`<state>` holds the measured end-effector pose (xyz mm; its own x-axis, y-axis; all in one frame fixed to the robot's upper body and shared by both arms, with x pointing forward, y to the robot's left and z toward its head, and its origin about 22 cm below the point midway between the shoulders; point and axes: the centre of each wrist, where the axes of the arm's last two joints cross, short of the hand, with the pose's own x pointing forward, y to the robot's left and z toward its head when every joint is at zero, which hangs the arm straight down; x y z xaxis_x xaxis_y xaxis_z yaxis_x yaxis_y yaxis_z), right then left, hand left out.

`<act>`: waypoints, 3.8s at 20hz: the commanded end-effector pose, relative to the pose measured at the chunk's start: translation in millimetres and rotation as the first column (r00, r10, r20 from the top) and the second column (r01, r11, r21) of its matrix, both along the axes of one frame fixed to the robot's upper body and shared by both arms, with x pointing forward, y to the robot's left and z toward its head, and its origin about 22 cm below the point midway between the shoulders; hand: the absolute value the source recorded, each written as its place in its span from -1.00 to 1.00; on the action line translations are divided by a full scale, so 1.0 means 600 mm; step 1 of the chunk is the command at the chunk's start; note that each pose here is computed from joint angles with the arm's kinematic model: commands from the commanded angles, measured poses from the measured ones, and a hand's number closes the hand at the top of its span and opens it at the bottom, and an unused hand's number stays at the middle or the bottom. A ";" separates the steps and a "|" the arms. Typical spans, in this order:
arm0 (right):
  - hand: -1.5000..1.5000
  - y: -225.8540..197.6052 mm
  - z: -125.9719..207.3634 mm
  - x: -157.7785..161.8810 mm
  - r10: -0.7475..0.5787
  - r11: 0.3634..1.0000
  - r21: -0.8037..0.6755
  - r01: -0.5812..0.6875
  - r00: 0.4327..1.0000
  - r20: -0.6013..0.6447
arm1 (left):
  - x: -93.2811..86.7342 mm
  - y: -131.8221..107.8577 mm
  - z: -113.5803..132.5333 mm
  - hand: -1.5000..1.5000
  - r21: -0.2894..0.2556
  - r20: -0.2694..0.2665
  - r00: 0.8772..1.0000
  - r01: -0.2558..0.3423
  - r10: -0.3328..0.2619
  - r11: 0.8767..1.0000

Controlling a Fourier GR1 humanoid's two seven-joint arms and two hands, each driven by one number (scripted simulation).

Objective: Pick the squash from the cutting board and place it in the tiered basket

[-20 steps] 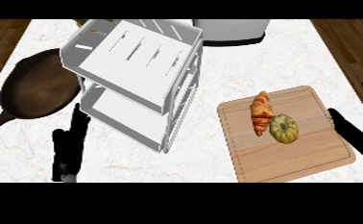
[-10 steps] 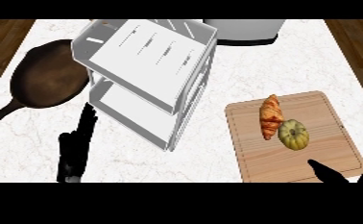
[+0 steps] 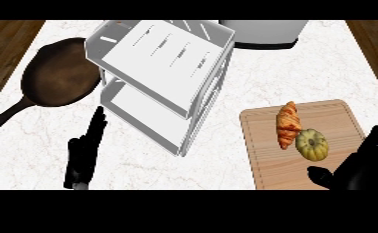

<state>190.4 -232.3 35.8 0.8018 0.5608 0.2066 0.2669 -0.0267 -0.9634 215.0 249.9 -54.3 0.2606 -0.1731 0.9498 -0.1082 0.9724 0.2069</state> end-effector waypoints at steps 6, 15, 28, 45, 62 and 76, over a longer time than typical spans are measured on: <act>-1.00 0.112 0.011 0.082 -0.199 0.973 -0.158 0.167 0.956 -0.215 | 0.009 -0.002 0.010 0.00 -0.017 -0.004 1.000 -0.003 0.002 1.000; -1.00 0.108 0.014 0.128 -0.278 0.960 -0.126 0.250 0.907 -0.316 | -0.011 -0.024 -0.002 0.00 -0.016 -0.005 1.000 -0.002 0.002 1.000; -1.00 0.081 -0.026 0.164 -0.327 0.942 -0.087 0.325 0.826 -0.459 | -0.013 -0.022 0.002 0.00 -0.012 -0.015 1.000 -0.003 0.003 1.000; -1.00 0.043 -0.045 0.181 -0.336 0.920 -0.007 0.392 0.780 -0.527 | 0.004 0.007 -0.003 0.00 -0.001 -0.008 1.000 -0.021 0.021 1.000; 1.00 0.021 -0.080 0.170 -0.326 0.920 0.002 0.391 0.771 -0.546 | -0.006 -0.007 -0.006 0.00 -0.012 -0.010 1.000 -0.023 0.023 1.000; 1.00 0.096 -0.095 0.134 0.049 0.998 0.047 -0.031 0.879 -0.474 | 0.002 -0.018 -0.018 0.00 -0.013 -0.014 1.000 -0.014 0.014 1.000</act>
<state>287.6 -210.9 -11.8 0.8333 0.5111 -0.2106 -0.2330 -0.0207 -0.9723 209.9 241.2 -60.3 0.2803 -0.1548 0.9474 -0.1260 0.9725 0.1961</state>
